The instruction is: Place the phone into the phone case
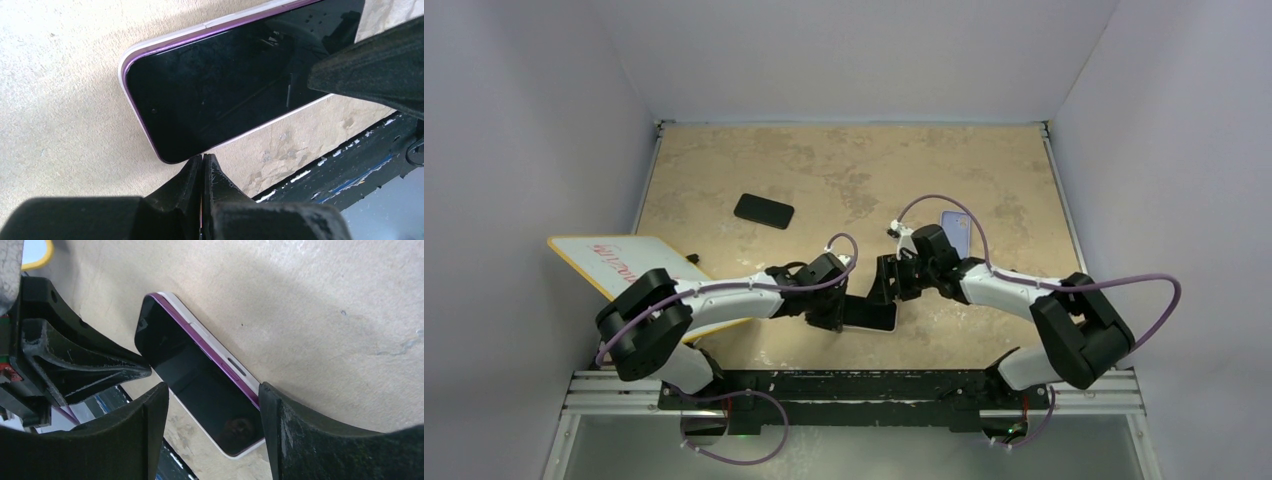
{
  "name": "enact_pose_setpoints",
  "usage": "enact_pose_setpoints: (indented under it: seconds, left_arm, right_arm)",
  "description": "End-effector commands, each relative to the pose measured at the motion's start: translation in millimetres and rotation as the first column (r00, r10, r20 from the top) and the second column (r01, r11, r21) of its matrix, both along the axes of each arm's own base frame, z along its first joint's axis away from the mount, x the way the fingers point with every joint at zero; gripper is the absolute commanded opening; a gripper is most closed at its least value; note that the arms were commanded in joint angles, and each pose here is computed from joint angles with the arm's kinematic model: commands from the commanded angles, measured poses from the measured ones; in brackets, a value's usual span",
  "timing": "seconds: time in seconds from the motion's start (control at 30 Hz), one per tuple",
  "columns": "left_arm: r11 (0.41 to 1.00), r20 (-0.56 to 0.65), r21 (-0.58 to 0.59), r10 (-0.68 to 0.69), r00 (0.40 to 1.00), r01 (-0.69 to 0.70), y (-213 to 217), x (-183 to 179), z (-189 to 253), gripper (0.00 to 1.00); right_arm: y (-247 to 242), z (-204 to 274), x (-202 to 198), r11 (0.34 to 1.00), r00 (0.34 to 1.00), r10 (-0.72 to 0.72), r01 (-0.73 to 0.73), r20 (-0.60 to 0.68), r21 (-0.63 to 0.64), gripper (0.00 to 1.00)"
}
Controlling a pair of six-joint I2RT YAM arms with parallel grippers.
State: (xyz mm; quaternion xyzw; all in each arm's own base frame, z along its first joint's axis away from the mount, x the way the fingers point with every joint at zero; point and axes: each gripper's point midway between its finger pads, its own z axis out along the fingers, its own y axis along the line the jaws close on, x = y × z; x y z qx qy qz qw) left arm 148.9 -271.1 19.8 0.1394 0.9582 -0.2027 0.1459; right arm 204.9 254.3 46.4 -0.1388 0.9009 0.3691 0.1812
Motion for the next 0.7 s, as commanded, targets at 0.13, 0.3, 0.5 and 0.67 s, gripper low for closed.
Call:
enact_pose_setpoints:
  seconds: [0.13,0.3,0.5,0.67]
  left_arm:
    - [0.983,0.146,0.086,0.147,0.978,-0.161,12,58,1,0.00]
    - [0.975,0.172,0.031,0.212,0.962,-0.221,16,86,8,0.00]
    - [0.976,0.144,-0.022,0.219,0.965,-0.218,7,106,6,0.00]
    - [0.977,0.150,-0.051,0.212,0.966,-0.206,-2,111,19,0.04]
  right_arm:
    - [-12,-2,-20,1.000,1.000,0.022,-0.022,-0.007,-0.008,0.64]
    - [-18,4,-29,1.000,1.000,-0.006,0.006,0.001,0.020,0.60]
    - [-20,3,-42,0.997,0.999,-0.038,0.040,-0.036,0.062,0.56]
    - [-23,16,-31,0.992,0.994,-0.113,0.113,-0.003,0.062,0.61]
